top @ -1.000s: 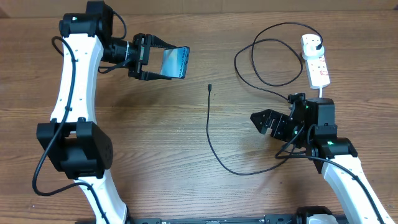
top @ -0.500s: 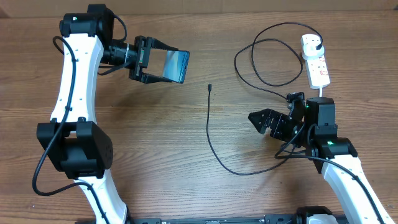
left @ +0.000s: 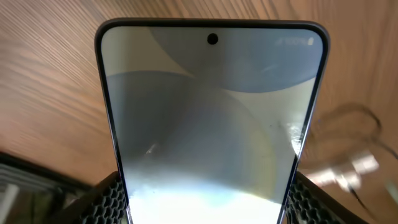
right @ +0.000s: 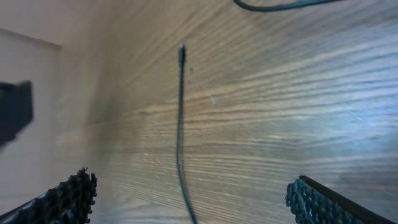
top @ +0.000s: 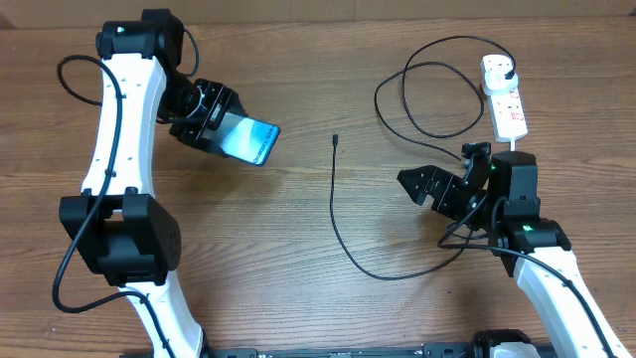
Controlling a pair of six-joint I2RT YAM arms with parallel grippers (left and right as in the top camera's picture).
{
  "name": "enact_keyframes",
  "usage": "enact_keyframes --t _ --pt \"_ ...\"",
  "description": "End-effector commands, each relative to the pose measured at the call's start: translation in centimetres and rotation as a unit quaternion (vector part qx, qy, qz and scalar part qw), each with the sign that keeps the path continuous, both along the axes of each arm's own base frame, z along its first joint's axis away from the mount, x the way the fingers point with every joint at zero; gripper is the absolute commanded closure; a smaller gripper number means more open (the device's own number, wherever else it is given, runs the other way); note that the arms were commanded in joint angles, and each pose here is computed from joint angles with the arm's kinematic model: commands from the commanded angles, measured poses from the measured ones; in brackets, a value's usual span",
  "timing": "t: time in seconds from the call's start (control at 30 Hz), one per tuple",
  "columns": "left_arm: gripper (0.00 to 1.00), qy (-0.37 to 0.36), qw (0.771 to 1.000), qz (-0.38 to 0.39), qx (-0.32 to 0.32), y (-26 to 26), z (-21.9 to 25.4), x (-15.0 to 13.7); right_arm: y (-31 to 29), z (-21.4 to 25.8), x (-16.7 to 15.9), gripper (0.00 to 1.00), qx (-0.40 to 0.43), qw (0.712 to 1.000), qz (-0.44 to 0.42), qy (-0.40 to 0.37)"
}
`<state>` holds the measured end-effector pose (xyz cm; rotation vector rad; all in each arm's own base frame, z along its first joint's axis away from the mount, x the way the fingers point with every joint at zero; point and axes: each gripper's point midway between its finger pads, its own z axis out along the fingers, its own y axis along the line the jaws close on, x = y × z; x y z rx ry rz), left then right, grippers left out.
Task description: Plug charger to phone and switch on socket
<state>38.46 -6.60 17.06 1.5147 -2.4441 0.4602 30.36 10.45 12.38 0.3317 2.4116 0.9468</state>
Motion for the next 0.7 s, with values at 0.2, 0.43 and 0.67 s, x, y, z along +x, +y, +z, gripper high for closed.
enact_keyframes --t 0.2,0.43,0.67 --pt "0.96 -0.007 0.995 -0.011 0.103 -0.1 -0.4 -0.1 3.5 2.0 1.9 0.05 0.110 0.993 0.032 0.001" --pt "0.96 0.003 0.993 0.012 0.114 -1.2 -0.5 -0.3 7.7 3.1 3.0 0.10 0.145 0.988 0.050 -0.020" --pt "0.95 0.008 0.994 0.009 0.108 -3.1 -0.8 -0.6 10.9 4.3 3.8 0.16 0.149 0.988 0.011 -0.045"
